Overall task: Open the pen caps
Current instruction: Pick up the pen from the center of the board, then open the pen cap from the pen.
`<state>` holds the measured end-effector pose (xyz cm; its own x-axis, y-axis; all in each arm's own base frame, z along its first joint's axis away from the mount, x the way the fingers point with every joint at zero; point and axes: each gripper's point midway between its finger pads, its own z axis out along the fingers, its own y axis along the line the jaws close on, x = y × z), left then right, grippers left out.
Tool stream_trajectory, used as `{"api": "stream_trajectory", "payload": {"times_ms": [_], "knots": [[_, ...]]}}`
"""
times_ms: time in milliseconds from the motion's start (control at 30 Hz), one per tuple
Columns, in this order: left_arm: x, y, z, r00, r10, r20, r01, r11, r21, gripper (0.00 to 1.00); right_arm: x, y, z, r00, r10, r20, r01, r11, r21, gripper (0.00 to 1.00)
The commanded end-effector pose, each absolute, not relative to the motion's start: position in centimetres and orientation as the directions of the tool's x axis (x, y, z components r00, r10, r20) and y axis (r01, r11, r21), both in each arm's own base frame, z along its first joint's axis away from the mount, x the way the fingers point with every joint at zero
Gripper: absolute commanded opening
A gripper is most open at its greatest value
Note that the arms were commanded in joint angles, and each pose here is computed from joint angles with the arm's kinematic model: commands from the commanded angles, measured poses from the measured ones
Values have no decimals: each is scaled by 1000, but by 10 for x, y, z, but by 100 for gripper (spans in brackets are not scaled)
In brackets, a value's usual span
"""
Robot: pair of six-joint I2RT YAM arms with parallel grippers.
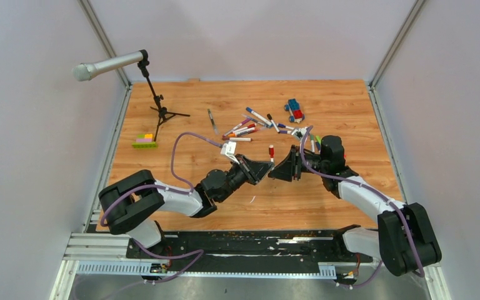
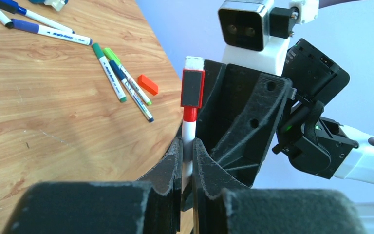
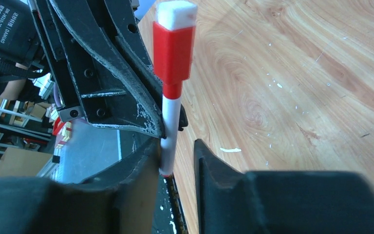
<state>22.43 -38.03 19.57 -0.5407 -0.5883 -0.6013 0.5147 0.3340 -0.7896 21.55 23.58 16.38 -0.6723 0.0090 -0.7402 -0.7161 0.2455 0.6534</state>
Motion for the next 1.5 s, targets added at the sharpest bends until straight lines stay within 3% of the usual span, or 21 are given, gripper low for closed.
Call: {"api": "stream_trajectory", "payload": {"times_ms": [0, 67, 100, 167, 300, 433, 733, 1467], "knots": [[226, -385, 222, -513, -638, -574, 539, 281, -794, 0, 222, 239, 169, -661, 21, -750, -724, 247, 644, 23], [226, -385, 223, -513, -639, -574, 540, 279, -794, 0, 222, 239, 168, -655, 14, -755, -730, 246, 638, 4], [225, -384, 224, -513, -639, -574, 541, 278, -794, 1, 223, 239, 169, -649, 9, -761, -736, 243, 631, 0], [224, -384, 224, -520, -636, -570, 535, 277, -798, 16, 221, 240, 172, -637, -9, -771, -752, 229, 618, 0], [220, -376, 225, -511, -620, -596, 551, 296, -780, 57, 214, 239, 179, -588, -58, -807, -800, 188, 570, 0], [218, -367, 224, -496, -588, -639, 573, 332, -750, 74, 204, 238, 183, -539, -99, -837, -841, 122, 527, 0], [225, -360, 228, -550, -525, -649, 571, 331, -751, 74, 195, 238, 183, -515, -127, -848, -857, 63, 511, 0], [240, -379, 236, -564, -491, -664, 551, 376, -745, 42, 195, 239, 174, -534, -144, -833, -845, 71, 530, 0]]}}
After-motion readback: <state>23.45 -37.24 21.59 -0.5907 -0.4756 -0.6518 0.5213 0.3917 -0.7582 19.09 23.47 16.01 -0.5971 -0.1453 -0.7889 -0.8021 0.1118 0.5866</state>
